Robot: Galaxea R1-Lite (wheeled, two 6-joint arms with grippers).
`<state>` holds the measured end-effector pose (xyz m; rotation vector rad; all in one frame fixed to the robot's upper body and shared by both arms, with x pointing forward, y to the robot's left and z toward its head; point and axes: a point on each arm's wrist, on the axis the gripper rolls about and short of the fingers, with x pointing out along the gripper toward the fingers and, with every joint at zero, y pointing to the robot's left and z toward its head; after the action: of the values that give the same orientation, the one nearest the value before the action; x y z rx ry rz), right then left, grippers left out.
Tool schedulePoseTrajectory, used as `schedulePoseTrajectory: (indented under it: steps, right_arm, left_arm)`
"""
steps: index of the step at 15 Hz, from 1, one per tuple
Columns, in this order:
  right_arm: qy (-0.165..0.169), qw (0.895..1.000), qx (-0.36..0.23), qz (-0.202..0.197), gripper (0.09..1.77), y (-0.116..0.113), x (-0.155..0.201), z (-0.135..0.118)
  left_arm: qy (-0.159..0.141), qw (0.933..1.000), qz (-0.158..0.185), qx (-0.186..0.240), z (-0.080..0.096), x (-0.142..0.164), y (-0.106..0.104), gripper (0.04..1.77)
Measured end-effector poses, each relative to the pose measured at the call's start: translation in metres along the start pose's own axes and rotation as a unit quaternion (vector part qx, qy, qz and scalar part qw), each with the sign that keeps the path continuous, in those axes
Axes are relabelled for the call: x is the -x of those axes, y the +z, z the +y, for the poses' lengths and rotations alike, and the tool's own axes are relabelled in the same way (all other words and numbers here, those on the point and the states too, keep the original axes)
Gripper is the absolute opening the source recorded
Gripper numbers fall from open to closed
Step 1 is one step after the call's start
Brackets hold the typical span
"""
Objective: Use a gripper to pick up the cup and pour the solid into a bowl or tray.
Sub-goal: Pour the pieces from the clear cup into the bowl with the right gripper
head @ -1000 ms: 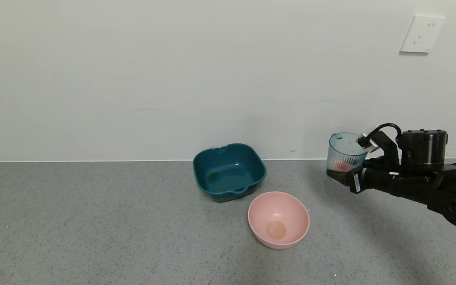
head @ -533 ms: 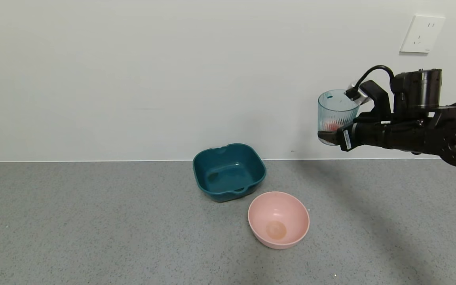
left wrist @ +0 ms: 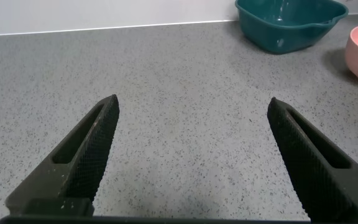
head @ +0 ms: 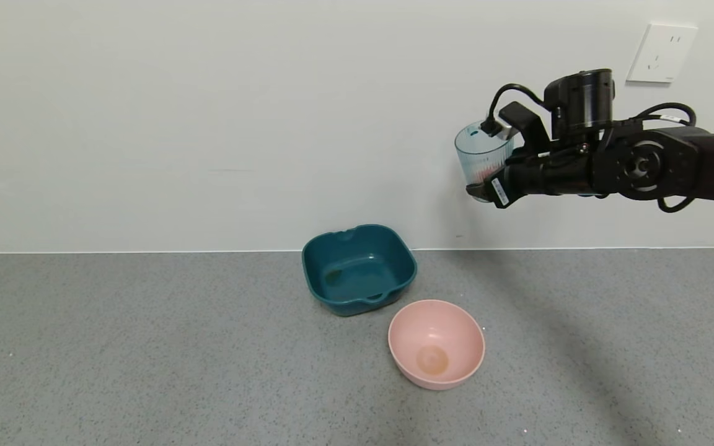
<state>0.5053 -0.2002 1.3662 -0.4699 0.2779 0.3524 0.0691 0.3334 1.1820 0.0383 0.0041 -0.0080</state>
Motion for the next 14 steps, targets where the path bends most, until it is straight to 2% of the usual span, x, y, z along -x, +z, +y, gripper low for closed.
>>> schedulePoseTrajectory:
  steps: [3,5,8,10,12,14]
  right_arm:
    - [-0.041,0.993,0.102,0.045,1.29,-0.003,-0.030,0.025]
    - [-0.052,0.984,0.156,0.065,1.29,-0.008,-0.045,0.046]
    - [-0.065,0.974,0.211,0.060,1.29,-0.008,-0.058,0.065]
    - [-0.059,0.965,0.248,0.057,1.29,-0.008,-0.061,0.076]
    - [-0.072,0.951,0.293,0.069,1.29,-0.006,-0.061,0.084]
    - [-0.095,0.934,0.338,0.062,1.29,0.002,-0.060,0.091]
  left_arm:
    - [0.000,1.0000,0.000,0.000,0.000,0.000,0.000,1.72]
    - [0.000,1.0000,0.000,0.000,0.000,0.000,0.000,1.72]
    - [0.000,1.0000,0.000,0.000,0.000,0.000,0.000,1.72]
    - [0.000,1.0000,0.000,0.000,0.000,0.000,0.000,1.72]
    - [0.000,1.0000,0.000,0.000,0.000,0.000,0.000,1.72]
    - [0.000,1.0000,0.000,0.000,0.000,0.000,0.000,1.72]
